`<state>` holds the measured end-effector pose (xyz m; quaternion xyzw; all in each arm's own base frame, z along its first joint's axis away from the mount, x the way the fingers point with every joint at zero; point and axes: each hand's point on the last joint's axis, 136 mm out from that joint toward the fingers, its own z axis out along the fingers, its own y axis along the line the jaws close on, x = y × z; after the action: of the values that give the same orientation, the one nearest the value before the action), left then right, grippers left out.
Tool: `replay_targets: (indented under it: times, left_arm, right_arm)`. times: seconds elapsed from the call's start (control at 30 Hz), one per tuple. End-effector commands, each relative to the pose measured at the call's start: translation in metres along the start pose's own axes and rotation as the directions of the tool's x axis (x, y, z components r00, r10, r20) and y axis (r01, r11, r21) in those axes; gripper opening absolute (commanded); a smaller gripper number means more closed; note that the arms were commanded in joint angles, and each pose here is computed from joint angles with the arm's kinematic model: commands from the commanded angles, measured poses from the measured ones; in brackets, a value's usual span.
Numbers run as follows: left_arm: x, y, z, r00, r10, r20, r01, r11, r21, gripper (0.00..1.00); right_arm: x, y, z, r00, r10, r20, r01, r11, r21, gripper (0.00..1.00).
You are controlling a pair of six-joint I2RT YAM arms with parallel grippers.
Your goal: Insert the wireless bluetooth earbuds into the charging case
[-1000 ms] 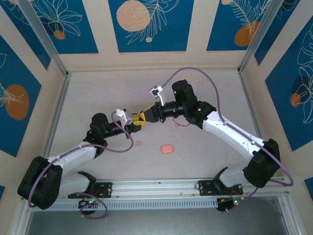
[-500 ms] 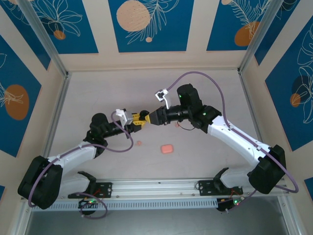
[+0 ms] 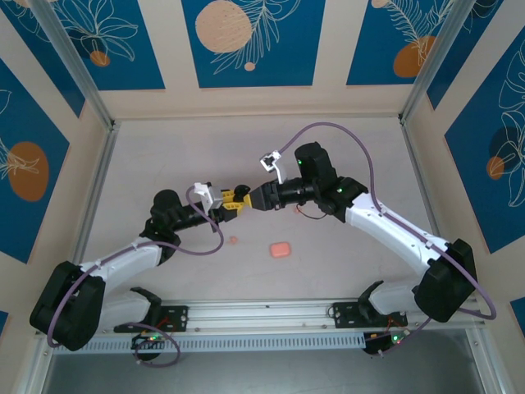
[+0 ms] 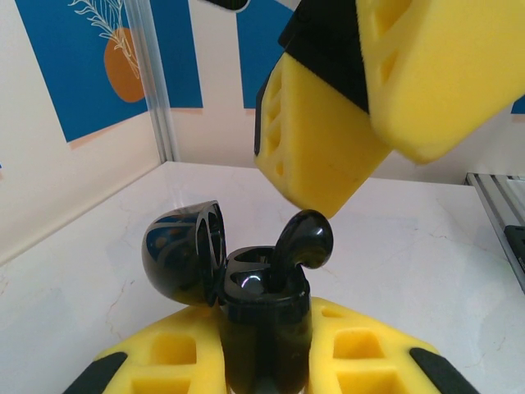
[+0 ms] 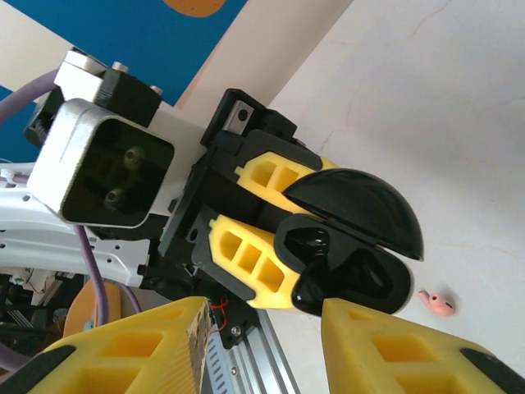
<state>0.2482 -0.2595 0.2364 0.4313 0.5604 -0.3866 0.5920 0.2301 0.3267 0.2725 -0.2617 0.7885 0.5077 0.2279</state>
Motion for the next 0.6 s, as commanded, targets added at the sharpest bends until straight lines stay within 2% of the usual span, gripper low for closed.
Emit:
replay_targets:
  times: [0.0,0.23,0.57]
  left_arm:
    - [-0.015,-0.007,0.003,0.999,0.024,0.042,-0.026,0.999,0.042,0.03]
    - [-0.016,-0.007,0.004,0.999,0.025,0.043,-0.027,0.999,0.041,0.03]
    - [-0.015,-0.007,0.004,0.999,0.022,0.039,-0.023,0.999,0.042,0.03]
  right_arm:
    - [0.007,-0.007,0.003,0.999,0.029,-0.022,-0.029,1.000,0.004,0.40]
    - [0.005,-0.004,0.005,0.999,0.026,-0.025,-0.026,1.000,-0.017,0.35]
    - [-0.002,0.006,-0.006,1.000,-0.014,0.018,0.015,0.999,-0.043,0.37]
